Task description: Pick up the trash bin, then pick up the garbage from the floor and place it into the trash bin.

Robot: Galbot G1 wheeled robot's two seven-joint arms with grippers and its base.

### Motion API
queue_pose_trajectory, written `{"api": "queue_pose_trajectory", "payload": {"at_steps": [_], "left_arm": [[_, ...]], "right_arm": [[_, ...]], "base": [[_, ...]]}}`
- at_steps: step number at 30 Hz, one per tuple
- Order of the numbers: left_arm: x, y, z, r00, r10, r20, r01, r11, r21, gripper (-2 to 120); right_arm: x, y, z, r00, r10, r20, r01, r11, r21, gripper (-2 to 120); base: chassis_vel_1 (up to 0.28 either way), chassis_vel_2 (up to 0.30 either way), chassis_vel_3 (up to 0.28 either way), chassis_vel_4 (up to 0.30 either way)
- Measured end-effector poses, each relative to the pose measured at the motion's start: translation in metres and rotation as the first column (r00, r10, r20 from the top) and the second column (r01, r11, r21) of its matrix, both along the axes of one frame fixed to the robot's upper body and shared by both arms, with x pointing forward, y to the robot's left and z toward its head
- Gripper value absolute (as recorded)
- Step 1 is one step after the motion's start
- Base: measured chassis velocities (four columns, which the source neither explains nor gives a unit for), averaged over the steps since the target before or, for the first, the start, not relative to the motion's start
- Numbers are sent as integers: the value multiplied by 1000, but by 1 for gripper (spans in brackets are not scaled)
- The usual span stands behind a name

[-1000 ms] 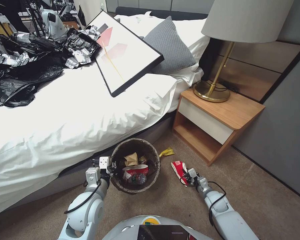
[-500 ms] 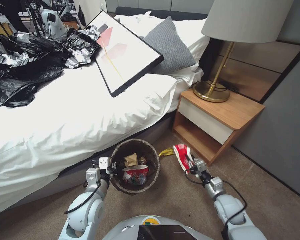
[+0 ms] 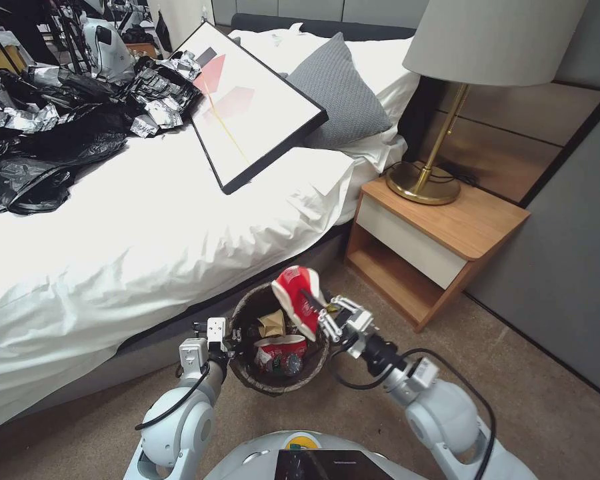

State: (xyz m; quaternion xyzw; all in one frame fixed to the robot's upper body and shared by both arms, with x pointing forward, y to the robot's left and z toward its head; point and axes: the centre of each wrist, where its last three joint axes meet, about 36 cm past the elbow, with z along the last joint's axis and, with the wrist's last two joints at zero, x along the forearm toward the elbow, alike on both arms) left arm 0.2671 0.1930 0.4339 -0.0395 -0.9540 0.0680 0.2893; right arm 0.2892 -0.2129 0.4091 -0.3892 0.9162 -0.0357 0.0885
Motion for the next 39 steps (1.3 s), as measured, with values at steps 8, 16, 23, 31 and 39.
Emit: {"api": "queue_pose_trajectory", "payload": {"at_steps": [8, 16, 23, 31, 39], "left_arm": [[-3, -3, 3, 1000, -2, 1, 2, 1000, -5, 0], [-5, -7, 4, 1000, -8, 1, 8, 1000, -15, 0], [-4, -6, 5, 1000, -7, 5, 7, 1000, -15, 0], [-1, -5, 3, 1000, -4, 3, 4, 1000, -15, 0], [1, -2, -1, 1000, 7, -3, -7, 1000, -1, 0]], "right_arm": [[9, 17, -39, 995, -16, -93, 14, 1000, -25, 14], [15, 23, -65, 989, -45, -142, 39, 998, -43, 25], [14, 24, -69, 988, -44, -147, 37, 998, -52, 50], [15, 26, -69, 989, -42, -141, 35, 998, -50, 79], [15, 25, -55, 996, -47, -80, 44, 998, -37, 100]], "base": [[0, 0, 0, 0], [0, 0, 0, 0], [0, 0, 0, 0], [0, 0, 0, 0], [0, 0, 0, 0]]}}
